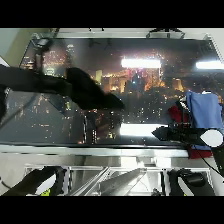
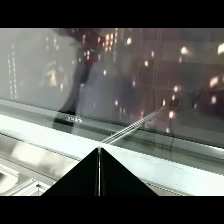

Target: Fold the shirts.

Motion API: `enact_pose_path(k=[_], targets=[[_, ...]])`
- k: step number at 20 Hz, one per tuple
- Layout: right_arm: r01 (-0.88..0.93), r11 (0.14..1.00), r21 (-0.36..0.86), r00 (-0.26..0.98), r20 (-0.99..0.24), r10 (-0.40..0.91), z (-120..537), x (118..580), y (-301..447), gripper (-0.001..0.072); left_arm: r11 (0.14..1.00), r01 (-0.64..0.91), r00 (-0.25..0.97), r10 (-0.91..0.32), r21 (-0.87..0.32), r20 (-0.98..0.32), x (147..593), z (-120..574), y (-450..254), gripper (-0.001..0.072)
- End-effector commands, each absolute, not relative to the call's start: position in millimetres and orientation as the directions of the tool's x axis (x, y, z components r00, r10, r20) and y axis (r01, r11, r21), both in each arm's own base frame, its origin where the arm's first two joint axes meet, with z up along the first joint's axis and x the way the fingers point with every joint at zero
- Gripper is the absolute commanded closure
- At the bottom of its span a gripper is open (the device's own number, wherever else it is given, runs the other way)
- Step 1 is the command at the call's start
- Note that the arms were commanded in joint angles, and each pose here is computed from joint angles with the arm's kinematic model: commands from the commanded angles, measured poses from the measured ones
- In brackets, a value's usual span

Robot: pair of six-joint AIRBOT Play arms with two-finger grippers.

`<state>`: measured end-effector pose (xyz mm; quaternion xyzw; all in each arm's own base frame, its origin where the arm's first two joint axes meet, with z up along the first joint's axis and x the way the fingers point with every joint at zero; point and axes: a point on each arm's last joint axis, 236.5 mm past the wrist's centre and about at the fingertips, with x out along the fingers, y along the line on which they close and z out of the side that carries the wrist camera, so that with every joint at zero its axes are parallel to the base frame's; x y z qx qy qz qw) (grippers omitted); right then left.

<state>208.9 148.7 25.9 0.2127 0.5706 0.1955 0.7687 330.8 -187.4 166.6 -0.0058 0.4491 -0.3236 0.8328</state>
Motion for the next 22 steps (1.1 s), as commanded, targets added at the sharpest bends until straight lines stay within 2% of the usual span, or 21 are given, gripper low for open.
enact_pose_path(k=[1, 6, 10, 11, 12, 13, 14, 18, 22], targets=[[-0.057, 0.833, 0.551, 0.272, -0.794, 0.544, 26, 209, 149, 0.0693, 0.694, 0.646, 0.363, -0.646, -0.318, -0.671, 302, 144, -262, 0.0688], [-0.057, 0.833, 0.55, 0.272, -0.795, 0.543, 25, 209, 149, 0.0692, 0.696, 0.639, 0.282, -0.609, -0.329, -0.741, 294, 59, -291, 0.0687], [-0.047, 0.835, 0.549, 0.248, -0.803, 0.542, 21, 207, 149, 0.0672, 0.733, 0.593, 0.28, -0.576, -0.333, -0.768, 313, 50, -273, 0.0687], [-0.047, 0.835, 0.548, 0.244, -0.804, 0.542, 20, 207, 149, 0.0513, 0.751, 0.574, 0.281, -0.556, -0.328, -0.782, 319, 53, -258, 0.0684], [-0.048, 0.834, 0.549, 0.243, -0.804, 0.543, 20, 206, 150, 0.0352, 0.774, 0.552, 0.281, -0.522, -0.309, -0.806, 326, 55, -237, 0.064], [-0.05, 0.835, 0.549, 0.241, -0.804, 0.543, 20, 206, 150, 0.0325, 0.799, 0.521, 0.279, -0.493, -0.302, -0.824, 332, 58, -215, 0.0184], [-0.053, 0.834, 0.549, 0.234, -0.805, 0.545, 18, 204, 152, 0.0328, 0.823, 0.472, 0.276, -0.479, -0.317, -0.833, 337, 61, -196, 0.0018], [-0.037, 0.793, 0.608, 0.209, -0.772, 0.601, -14, 190, 179, 0.0327, 0.873, 0.318, 0.178, -0.438, -0.37, -0.881, 324, 50, -132, 0.0004], [-0.057, 0.763, 0.644, 0.232, -0.734, 0.638, -46, 194, 210, 0.0327, 0.895, 0.235, 0.194, -0.426, -0.38, -0.884, 317, 21, -115, 0.0005]])
